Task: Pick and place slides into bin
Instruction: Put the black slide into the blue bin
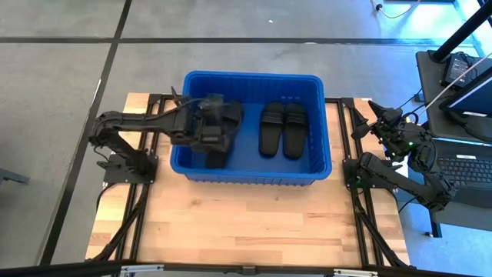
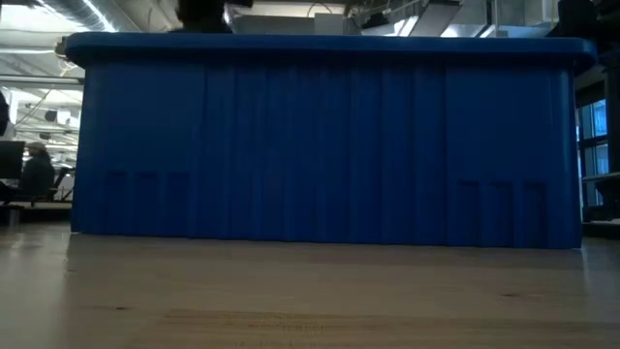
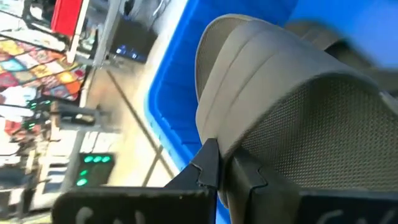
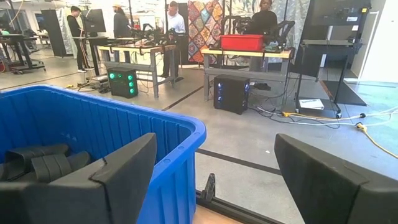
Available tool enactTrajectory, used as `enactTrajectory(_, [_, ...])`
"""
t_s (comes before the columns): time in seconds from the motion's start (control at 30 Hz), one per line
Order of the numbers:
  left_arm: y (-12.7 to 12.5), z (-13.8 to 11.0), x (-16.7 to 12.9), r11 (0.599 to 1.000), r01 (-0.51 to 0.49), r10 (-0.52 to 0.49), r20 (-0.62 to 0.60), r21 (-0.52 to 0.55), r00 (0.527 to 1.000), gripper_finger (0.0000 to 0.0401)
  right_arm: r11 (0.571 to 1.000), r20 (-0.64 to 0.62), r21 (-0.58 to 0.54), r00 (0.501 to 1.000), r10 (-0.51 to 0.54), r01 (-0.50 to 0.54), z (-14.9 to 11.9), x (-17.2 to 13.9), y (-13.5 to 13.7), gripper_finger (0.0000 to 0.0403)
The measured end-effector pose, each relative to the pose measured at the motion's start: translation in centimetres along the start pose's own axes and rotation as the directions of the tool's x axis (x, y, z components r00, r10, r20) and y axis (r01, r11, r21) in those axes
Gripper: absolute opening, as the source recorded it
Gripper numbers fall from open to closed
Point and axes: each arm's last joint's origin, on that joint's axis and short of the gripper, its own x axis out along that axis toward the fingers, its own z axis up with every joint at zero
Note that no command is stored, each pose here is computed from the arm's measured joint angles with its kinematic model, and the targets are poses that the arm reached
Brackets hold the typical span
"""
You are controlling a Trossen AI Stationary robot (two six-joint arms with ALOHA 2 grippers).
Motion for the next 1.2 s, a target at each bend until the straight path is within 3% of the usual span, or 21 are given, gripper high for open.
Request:
enactTrajectory(0.23, [-1.6, -0.9, 4.9, 0.998, -0.008, 0.015, -0.103, 0.069, 0.995, 0.0002, 1.0, 0.0, 0.0, 1.0, -0.001, 0.001, 0.0, 0.0, 0.0, 0.0327])
enactTrajectory(0.47, [-4.2, -2.9, 8.0, 0.99, 0.016, 0.005, -0.146, 0.144, 0.989, 0.0002, 1.0, 0.0, 0.0, 1.0, -0.002, 0.002, 0.0, 0.0, 0.0, 0.0327])
enactTrajectory(0.6, [-5.2, -4.1, 8.8, 0.985, 0.016, 0.014, -0.171, 0.17, 0.985, 0.0002, 1.0, 0.0, 0.0, 1.0, -0.002, 0.002, 0.0, 0.0, 0.0, 0.0327])
enactTrajectory(0.87, [-6.3, -5.3, 9.6, 0.984, 0.093, -0.058, -0.22, 0.15, 0.974, 0.0002, 1.0, -0.001, 0.0, 1.0, -0.002, 0.002, 0.0, 0.0, 0.0, 0.0327])
enactTrajectory(1.2, [-7.7, -7.0, 10.4, 0.962, 0.177, -0.119, -0.265, 0.207, 0.957, 0.0002, 1.0, 0.0, 0.0, 1.0, -0.002, 0.002, 0.0, 0.0, 0.0, 0.0327])
